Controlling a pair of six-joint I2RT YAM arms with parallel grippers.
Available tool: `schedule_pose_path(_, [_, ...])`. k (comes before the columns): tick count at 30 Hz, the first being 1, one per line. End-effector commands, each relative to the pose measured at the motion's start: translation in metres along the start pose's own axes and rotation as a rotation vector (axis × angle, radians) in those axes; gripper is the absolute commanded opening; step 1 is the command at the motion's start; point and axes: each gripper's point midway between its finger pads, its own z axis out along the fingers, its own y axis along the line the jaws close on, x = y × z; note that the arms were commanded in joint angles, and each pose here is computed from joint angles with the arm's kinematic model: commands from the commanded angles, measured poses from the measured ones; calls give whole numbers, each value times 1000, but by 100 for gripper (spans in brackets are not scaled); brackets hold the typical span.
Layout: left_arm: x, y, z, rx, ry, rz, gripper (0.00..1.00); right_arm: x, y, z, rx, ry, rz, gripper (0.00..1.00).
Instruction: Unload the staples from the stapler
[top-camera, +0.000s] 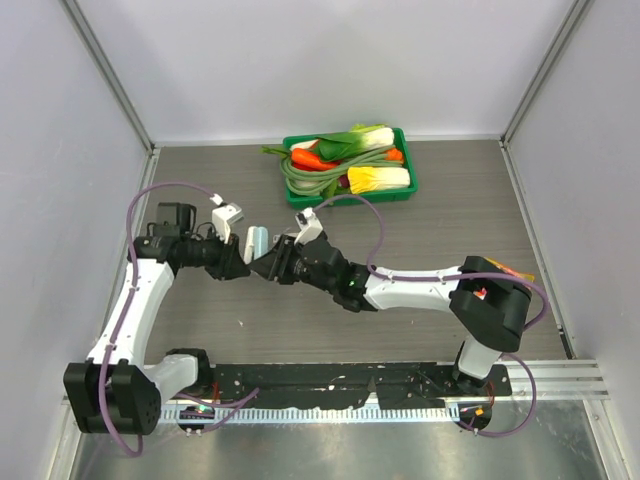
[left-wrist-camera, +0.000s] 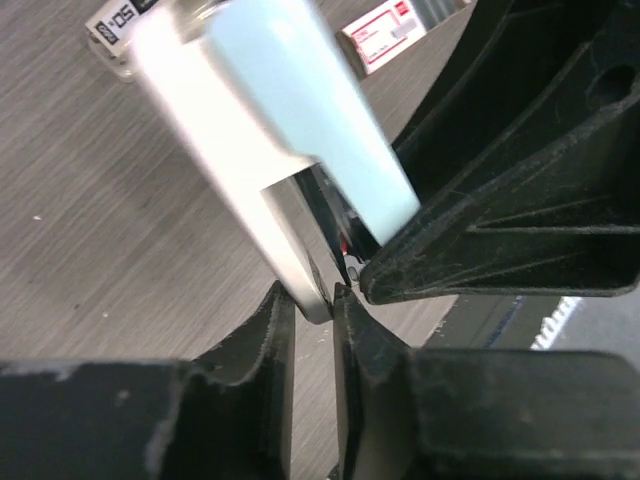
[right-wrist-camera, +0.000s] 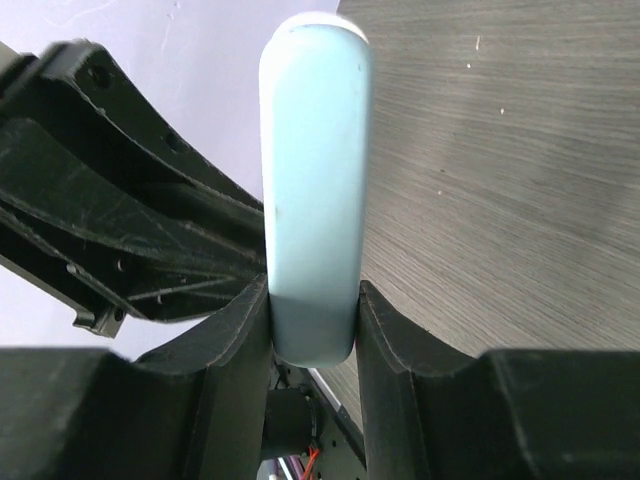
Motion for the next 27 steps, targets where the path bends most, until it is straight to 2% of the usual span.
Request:
schedule_pose_path(1, [-5,31,0,-159,7,103,14,-11,18,-8,-80,-15,15,1])
schedule_pose_path(4, [0,42,2,-205,32,115,7,-8,9,-11,-63,1,-4,1])
schedule_pose_path(16, [12,50,13,-279,62,209,1,-5,-22,-17,12,27,-61,1])
schedule_pose_path(20, [12,58,10,-348,66,282,0,-11,-35,-18,47,58,-133,1])
schedule_pose_path(27, [22,68,19,-424,110,451,0,3,-67,-33,72,226,-318,1])
